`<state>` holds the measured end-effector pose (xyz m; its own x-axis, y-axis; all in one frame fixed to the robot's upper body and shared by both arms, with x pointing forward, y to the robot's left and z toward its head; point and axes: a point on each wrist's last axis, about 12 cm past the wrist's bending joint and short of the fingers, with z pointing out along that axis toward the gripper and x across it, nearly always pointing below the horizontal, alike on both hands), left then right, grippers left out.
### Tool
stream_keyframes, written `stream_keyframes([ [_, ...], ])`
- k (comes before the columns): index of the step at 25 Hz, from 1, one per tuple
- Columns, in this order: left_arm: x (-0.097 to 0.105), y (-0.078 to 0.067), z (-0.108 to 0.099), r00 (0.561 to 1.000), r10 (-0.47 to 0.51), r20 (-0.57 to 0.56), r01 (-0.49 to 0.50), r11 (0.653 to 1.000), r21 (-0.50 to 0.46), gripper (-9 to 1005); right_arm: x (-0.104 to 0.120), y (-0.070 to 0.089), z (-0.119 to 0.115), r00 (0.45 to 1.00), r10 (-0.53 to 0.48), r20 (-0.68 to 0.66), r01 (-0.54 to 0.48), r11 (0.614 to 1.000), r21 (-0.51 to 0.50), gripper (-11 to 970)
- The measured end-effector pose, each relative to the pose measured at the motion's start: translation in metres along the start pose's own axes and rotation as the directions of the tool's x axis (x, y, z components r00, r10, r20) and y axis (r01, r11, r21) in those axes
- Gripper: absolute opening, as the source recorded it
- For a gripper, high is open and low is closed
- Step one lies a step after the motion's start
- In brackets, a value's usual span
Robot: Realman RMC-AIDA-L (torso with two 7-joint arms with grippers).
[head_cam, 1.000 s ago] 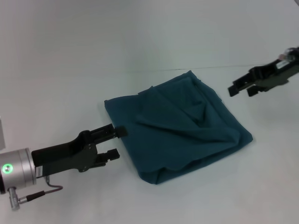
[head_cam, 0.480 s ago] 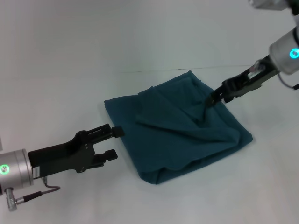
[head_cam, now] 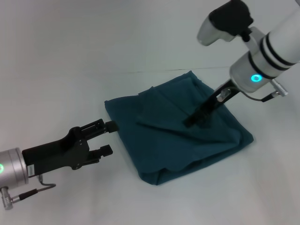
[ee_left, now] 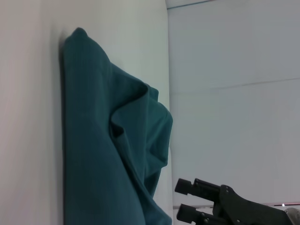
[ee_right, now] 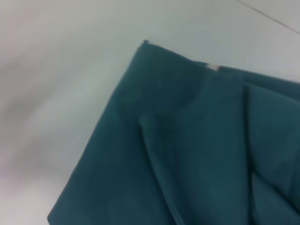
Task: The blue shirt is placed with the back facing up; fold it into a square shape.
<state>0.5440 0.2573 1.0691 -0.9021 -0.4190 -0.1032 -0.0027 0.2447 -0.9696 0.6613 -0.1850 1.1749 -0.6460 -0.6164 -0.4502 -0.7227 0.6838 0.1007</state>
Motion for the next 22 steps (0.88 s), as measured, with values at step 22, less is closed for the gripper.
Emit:
stream_keyframes([
  [22,-0.005,0.001,-0.001,0.999,0.000,0.048,0.001,1.000,-0.008,904,-0.009,0.031,0.047,0.981,-0.192,0.000,0.191,0.978,0.081,675],
])
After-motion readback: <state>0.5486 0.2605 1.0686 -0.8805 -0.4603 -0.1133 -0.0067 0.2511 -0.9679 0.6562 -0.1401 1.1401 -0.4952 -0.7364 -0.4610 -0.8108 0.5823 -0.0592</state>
